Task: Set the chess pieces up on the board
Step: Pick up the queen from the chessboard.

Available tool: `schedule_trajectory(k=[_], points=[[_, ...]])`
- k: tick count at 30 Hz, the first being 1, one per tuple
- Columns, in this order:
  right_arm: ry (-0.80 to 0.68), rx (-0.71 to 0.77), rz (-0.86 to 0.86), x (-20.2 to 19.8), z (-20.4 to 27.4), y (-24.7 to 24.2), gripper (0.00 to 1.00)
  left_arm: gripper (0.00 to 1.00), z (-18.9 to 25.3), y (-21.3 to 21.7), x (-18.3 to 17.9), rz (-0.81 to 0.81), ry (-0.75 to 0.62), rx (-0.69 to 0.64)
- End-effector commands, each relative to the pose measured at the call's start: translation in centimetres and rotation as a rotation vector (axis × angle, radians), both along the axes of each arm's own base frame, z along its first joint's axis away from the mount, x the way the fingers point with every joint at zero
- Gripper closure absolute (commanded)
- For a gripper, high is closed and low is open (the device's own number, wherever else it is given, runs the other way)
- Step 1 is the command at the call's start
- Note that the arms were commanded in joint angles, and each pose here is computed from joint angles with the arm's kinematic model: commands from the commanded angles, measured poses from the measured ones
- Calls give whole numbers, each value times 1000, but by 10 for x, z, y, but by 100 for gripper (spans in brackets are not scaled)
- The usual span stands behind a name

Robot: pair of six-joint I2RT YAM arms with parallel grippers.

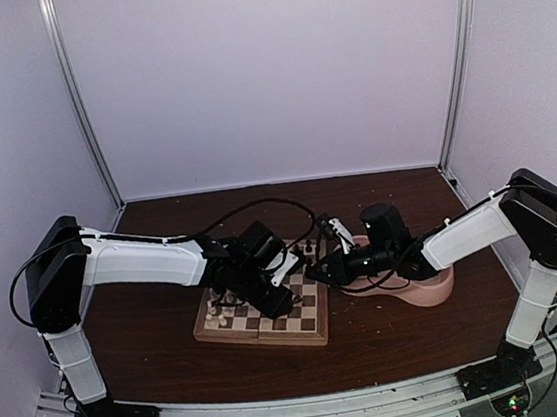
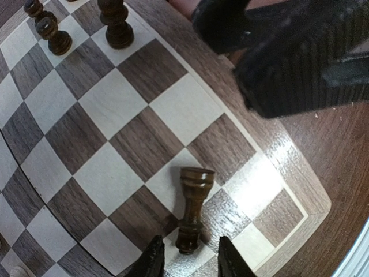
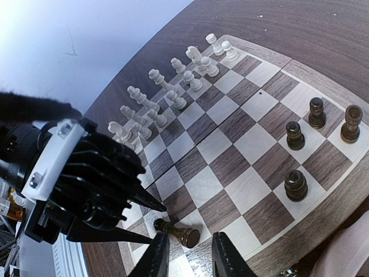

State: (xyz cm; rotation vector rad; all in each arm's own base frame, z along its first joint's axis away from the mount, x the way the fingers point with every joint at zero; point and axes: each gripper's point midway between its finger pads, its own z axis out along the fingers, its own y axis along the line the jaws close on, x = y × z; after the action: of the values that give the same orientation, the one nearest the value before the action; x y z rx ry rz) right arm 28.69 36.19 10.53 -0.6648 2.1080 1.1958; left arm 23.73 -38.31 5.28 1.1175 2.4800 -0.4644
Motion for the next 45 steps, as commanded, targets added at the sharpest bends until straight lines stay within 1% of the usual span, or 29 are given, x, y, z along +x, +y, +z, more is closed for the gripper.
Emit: schedule_trajectory(k=[1, 14, 18, 20, 22, 26, 32, 37, 39, 41, 43, 45], points=[[-36, 21, 7, 3, 12, 5, 72, 67, 3, -8, 4, -28, -2, -25], [-45, 27, 3, 4, 16, 5, 73, 69, -9, -7, 7, -23, 5, 12], [-47, 26, 1, 4, 16, 4, 73, 82, -7, -9, 7, -28, 2, 7], [-49, 26, 0, 3, 17, 4, 74, 87, -3, -8, 8, -25, -7, 1], [-57, 25, -3, 4, 18, 3, 74, 89, 4, -7, 9, -21, -24, -7], [-72, 30, 0, 2, 24, 1, 74, 90, 16, -3, 9, -19, -51, -19], [-160, 6, 9, -2, 38, -6, 73, 90, 30, 2, 10, -15, -79, -26], [-340, -25, -40, -8, 67, -28, 70, 91, 32, 2, 9, -16, -62, -28], [-427, -42, -51, -15, 82, -35, 66, 91, 33, 3, 9, -13, -50, -29], [-535, -74, -64, -25, 100, -38, 59, 91, 35, 4, 8, -11, -46, -33], [-647, -120, -96, -31, 113, -41, 47, 91, 37, 5, 8, -10, -43, -36], [-715, -87, -119, -37, 126, -42, 29, 91, 39, 6, 8, -12, -41, -35]])
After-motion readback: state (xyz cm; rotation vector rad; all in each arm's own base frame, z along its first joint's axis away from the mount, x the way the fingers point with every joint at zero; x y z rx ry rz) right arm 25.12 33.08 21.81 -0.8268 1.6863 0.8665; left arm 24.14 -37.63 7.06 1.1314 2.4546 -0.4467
